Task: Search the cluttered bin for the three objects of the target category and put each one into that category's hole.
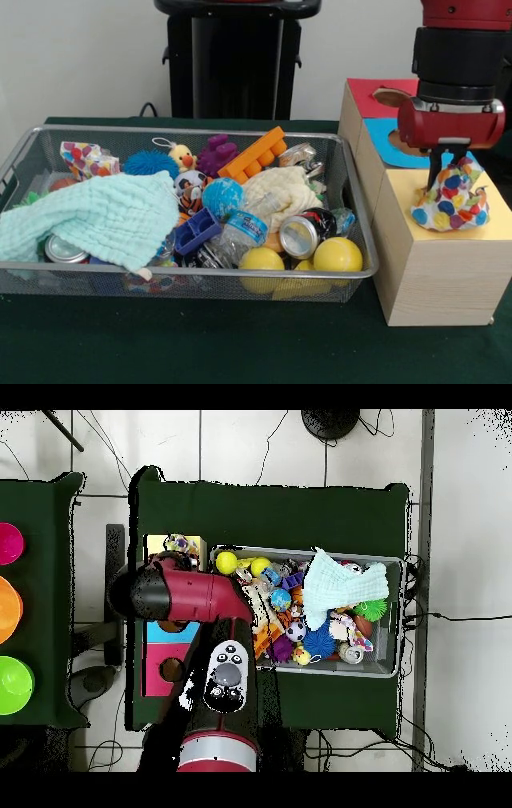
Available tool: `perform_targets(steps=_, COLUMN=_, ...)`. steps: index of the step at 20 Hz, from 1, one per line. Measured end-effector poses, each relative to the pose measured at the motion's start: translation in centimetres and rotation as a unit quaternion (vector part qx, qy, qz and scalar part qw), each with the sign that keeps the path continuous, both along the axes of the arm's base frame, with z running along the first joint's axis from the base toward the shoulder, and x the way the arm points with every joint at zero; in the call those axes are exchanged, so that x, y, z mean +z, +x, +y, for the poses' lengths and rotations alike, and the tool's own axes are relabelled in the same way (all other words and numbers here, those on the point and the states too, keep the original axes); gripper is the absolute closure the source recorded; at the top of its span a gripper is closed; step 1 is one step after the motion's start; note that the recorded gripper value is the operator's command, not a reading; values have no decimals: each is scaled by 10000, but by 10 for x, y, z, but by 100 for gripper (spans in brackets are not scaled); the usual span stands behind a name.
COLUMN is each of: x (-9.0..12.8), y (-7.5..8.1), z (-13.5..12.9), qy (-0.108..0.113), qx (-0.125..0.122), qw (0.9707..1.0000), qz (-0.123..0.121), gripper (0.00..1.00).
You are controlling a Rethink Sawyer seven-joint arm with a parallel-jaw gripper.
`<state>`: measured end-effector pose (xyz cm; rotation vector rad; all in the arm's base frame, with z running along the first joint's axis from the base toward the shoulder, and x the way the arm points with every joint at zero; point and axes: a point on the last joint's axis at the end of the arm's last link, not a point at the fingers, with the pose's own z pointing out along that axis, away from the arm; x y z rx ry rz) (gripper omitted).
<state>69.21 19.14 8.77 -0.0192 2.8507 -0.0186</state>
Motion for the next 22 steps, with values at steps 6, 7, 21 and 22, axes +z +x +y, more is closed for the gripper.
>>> perform_targets(steps=6, x=0, y=-7, z=2, qy=-6, qx=15, qw=10000, qz=48, gripper=100)
perform_targets(steps=7, x=0, y=-9, z=3, qy=-11, qx=24, qw=10000, qz=63, gripper=100)
perform_targets(steps=21, x=-3, y=-34, z=18, qy=-125, qx=152, qw=9997, qz=142, gripper=100)
perform_targets(steps=22, x=-3, y=-35, z=18, qy=-143, qx=160, qw=9997, qz=110, gripper=100)
